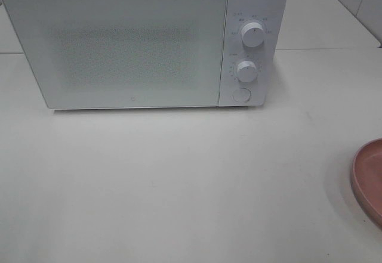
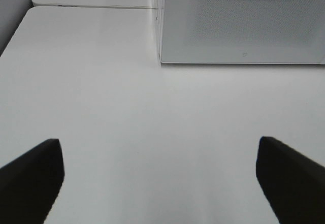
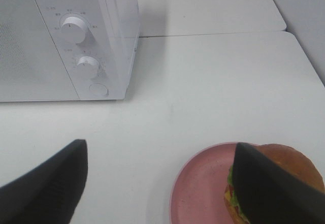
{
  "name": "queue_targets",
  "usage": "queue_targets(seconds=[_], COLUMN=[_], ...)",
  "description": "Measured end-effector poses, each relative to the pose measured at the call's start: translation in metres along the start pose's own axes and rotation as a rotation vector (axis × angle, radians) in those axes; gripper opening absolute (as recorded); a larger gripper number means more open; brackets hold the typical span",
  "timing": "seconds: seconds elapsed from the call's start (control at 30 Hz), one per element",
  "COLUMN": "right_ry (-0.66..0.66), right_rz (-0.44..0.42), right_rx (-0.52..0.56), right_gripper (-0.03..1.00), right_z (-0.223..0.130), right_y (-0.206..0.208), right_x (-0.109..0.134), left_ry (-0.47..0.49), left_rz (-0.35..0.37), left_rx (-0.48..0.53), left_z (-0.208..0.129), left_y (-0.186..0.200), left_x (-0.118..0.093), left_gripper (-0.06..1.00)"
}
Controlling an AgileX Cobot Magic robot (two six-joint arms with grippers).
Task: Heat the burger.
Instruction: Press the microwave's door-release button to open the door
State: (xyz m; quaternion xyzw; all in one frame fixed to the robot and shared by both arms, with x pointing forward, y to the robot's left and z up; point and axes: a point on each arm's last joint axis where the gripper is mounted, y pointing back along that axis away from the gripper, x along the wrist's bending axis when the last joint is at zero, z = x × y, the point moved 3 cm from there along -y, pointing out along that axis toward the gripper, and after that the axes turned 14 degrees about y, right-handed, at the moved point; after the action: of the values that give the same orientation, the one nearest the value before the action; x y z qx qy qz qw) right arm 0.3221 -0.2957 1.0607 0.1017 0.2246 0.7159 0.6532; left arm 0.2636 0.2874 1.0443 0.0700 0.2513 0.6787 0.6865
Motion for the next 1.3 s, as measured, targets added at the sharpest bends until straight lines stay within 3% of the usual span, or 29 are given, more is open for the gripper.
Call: queue_targets(seconds=[0.37, 1.3], right_ry=[0.005, 0.036], right_rz=[0.003, 0.045], right_rx=[-0.034, 0.102], right_gripper=[0.74, 0.74], right_z=[0.009, 0.013], right_y=[-0.019, -0.122], right_x=[0.001, 0.008], left_ry=[0.0, 0.0], left_rz=[0.0, 0.0], left_rx=[0.0, 0.0], left_z=[0.0, 0.0], left_y=[0.0, 0.0], left_x=[0.0, 0.0], left_gripper=[0.97, 0.97])
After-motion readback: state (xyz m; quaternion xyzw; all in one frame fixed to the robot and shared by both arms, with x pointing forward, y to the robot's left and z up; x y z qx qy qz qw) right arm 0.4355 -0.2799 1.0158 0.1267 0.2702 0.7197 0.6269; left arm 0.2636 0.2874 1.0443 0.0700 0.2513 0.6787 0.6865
